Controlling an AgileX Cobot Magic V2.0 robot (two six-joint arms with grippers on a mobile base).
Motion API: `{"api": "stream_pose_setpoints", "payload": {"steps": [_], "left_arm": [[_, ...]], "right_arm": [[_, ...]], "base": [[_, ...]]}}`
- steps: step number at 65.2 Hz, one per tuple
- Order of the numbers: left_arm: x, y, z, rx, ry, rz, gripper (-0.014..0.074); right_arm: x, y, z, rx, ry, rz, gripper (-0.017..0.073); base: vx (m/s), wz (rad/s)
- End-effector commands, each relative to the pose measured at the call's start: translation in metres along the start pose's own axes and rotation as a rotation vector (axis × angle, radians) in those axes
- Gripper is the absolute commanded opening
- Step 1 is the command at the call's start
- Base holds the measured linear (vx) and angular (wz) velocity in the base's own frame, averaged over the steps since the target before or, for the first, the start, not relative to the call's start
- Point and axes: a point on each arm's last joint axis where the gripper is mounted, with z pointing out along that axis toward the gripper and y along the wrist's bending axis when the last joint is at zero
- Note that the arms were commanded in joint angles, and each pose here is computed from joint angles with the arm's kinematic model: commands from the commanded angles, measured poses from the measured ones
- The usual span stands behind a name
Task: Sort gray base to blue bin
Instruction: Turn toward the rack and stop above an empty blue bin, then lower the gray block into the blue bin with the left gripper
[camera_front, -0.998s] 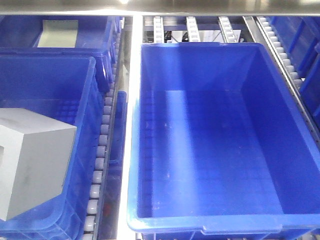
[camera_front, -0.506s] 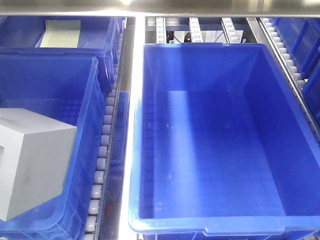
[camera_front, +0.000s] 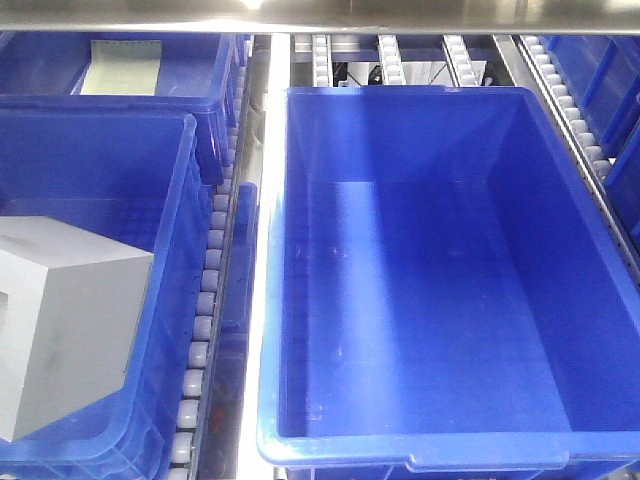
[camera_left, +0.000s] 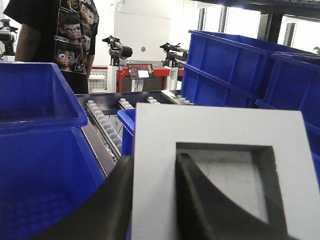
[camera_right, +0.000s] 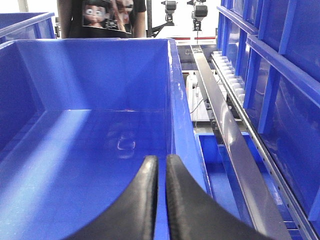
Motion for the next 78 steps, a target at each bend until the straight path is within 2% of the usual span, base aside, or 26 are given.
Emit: {"api": "stream_pose_setpoints", "payload": {"steps": [1,39,52,64,69,73,78], "left_arm": [[-0.019,-0.001,-0.001,0.001,-0.126,-0.022,-0.0005],[-0.018,-0.001,0.002,0.002,-0.117,-0.023,-0.0005],[-0.009,-0.007,0.025,0.061,-0.035,-0.029,-0.0005],[-0.002,-0.024,0.058,0.161,-0.028,-0.031,-0.0005],[-0.002,-0.037,0.072,0.221,-0.009,-0.013,-0.0005],[-0.003,-0.051,0.089,0.274,0.012,0.017,-0.0005],[-0.003,-0.071,0.113,0.324,0.053,0.027,-0.0005]], "right_arm": [[-0.009,0.0,-0.001,0.0,-0.092,-0.013,-0.0004],[-0.009,0.0,-0.001,0.0,-0.092,-0.013,-0.0004],[-0.009,0.0,-0.001,0.0,-0.092,-0.013,-0.0004],[-0.009,0.0,-0.001,0.0,-0.092,-0.013,-0.0004],[-0.009,0.0,-0.001,0.0,-0.092,-0.013,-0.0004],[-0.009,0.0,-0.001,0.0,-0.092,-0.013,-0.0004],[-0.009,0.0,-0.001,0.0,-0.092,-0.013,-0.0004]], "base": [[0.0,0.0],[0.0,0.0],[0.0,0.0],[0.0,0.0],[0.0,0.0],[0.0,0.0],[0.0,0.0]]}}
